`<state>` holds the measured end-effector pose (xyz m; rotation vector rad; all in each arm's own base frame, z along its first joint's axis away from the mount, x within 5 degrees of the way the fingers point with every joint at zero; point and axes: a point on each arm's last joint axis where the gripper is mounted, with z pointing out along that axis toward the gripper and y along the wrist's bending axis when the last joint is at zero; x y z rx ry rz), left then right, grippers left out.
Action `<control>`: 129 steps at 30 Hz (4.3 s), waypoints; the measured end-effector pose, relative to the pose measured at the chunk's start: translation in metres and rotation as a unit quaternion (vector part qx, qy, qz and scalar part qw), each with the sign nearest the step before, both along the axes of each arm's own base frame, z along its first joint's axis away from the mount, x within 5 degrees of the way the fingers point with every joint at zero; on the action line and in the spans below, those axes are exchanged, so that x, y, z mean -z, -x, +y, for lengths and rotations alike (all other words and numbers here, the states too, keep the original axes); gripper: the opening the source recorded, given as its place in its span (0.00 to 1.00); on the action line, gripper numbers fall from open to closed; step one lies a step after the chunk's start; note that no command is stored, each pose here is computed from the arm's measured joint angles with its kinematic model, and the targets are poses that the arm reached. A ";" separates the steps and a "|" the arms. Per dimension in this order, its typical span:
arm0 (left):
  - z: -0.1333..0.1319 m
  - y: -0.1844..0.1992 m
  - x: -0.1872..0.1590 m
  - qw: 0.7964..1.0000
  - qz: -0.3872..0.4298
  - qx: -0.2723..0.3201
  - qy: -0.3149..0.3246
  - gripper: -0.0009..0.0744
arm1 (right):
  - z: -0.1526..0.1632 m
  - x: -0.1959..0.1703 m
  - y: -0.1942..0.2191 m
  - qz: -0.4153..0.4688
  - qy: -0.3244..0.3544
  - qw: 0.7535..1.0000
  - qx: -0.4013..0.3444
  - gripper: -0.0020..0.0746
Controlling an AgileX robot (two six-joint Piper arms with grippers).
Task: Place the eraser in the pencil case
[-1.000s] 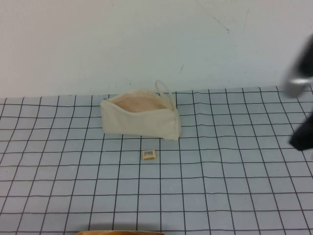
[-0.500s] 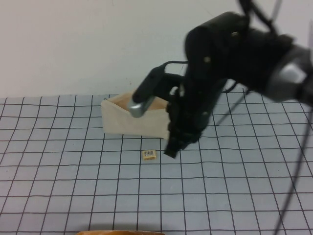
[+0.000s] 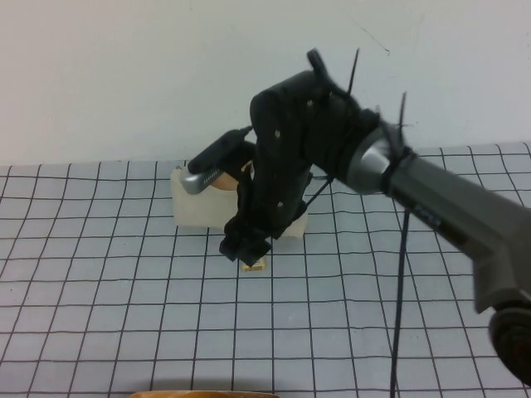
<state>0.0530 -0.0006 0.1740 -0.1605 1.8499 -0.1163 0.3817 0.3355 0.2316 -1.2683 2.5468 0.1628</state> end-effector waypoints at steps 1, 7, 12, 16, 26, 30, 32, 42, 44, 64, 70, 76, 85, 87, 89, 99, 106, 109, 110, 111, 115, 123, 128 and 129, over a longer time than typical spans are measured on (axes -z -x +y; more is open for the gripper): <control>0.000 0.000 0.000 1.000 0.000 0.000 0.000 0.01 | 0.002 0.007 -0.002 0.005 0.002 1.000 0.006 0.62; 0.000 0.000 0.000 1.000 0.000 0.000 0.000 0.01 | 0.009 0.040 -0.011 0.020 -0.002 0.998 0.064 0.64; 0.000 0.000 0.000 1.000 0.000 0.000 0.000 0.01 | 0.012 0.050 -0.021 0.012 -0.038 0.991 0.125 0.64; 0.000 0.000 0.000 1.000 0.000 0.000 0.000 0.01 | 0.015 0.054 -0.025 0.001 -0.058 0.988 0.141 0.64; 0.000 0.000 0.000 1.000 0.000 0.000 0.000 0.01 | 0.016 0.079 -0.029 0.012 -0.050 0.984 0.171 0.64; 0.000 0.000 0.000 1.000 0.000 0.000 0.000 0.01 | 0.015 0.080 -0.031 0.008 -0.049 0.981 0.187 0.64; 0.000 0.000 0.000 1.000 0.000 0.000 0.000 0.01 | 0.015 0.081 -0.031 0.006 -0.048 0.981 0.190 0.64; -0.001 0.000 0.000 1.000 0.000 0.001 0.008 0.01 | 0.013 0.078 -0.026 0.028 -0.034 0.983 0.178 0.44; -0.001 0.000 0.000 1.000 0.000 0.001 0.009 0.01 | 0.013 0.071 -0.023 0.038 -0.035 0.986 0.161 0.44; -0.001 0.000 0.000 1.000 0.000 0.001 0.012 0.01 | 0.020 -0.031 -0.038 -0.180 -0.202 0.960 0.076 0.44; -0.001 0.000 0.000 1.000 0.000 0.001 0.012 0.01 | 0.010 -0.016 -0.052 -0.168 -0.201 0.959 0.109 0.54; -0.001 0.000 0.000 1.000 0.000 0.001 0.013 0.01 | -0.007 -0.015 -0.064 -0.164 -0.198 0.956 0.138 0.57; -0.001 0.000 0.000 1.000 0.000 0.001 0.013 0.01 | -0.028 -0.068 -0.039 -0.134 -0.166 0.969 0.126 0.22; -0.001 0.000 0.000 1.000 0.000 0.001 0.013 0.01 | -0.034 -0.105 -0.027 -0.154 -0.198 0.960 0.120 0.12; -0.001 0.000 0.000 1.000 0.000 0.001 0.013 0.01 | -0.042 -0.143 -0.012 -0.178 -0.234 0.950 0.109 0.07; -0.001 0.000 0.000 1.000 0.000 0.001 0.013 0.01 | -0.087 -0.260 0.073 -0.251 -0.274 0.928 0.015 0.03; -0.001 0.000 0.000 1.000 0.000 0.001 0.013 0.01 | -0.119 -0.287 0.142 -0.273 -0.262 0.924 -0.049 0.03; -0.001 0.000 0.000 1.000 0.000 0.001 0.013 0.01 | -0.138 -0.279 0.164 -0.268 -0.246 0.930 -0.052 0.03; -0.001 0.000 0.000 1.000 0.000 0.001 0.013 0.01 | -0.146 -0.274 0.171 -0.268 -0.237 0.933 -0.050 0.03; -0.001 0.000 0.000 1.000 0.000 0.001 0.013 0.01 | -0.151 -0.265 0.176 -0.264 -0.225 0.937 -0.048 0.03; -0.001 0.000 0.000 1.000 0.000 0.001 0.013 0.01 | -0.184 -0.241 0.207 -0.273 -0.200 0.940 -0.034 0.03; -0.001 0.000 0.000 1.000 0.000 0.001 0.013 0.01 | -0.233 -0.192 0.250 -0.430 -0.228 0.873 -0.025 0.03; -0.001 0.000 0.000 1.000 0.000 0.001 0.013 0.01 | -0.258 -0.154 0.277 -0.456 -0.259 0.852 -0.001 0.03; -0.001 0.000 0.000 1.000 0.000 0.001 0.013 0.01 | -0.261 -0.145 0.281 -0.451 -0.260 0.854 0.003 0.03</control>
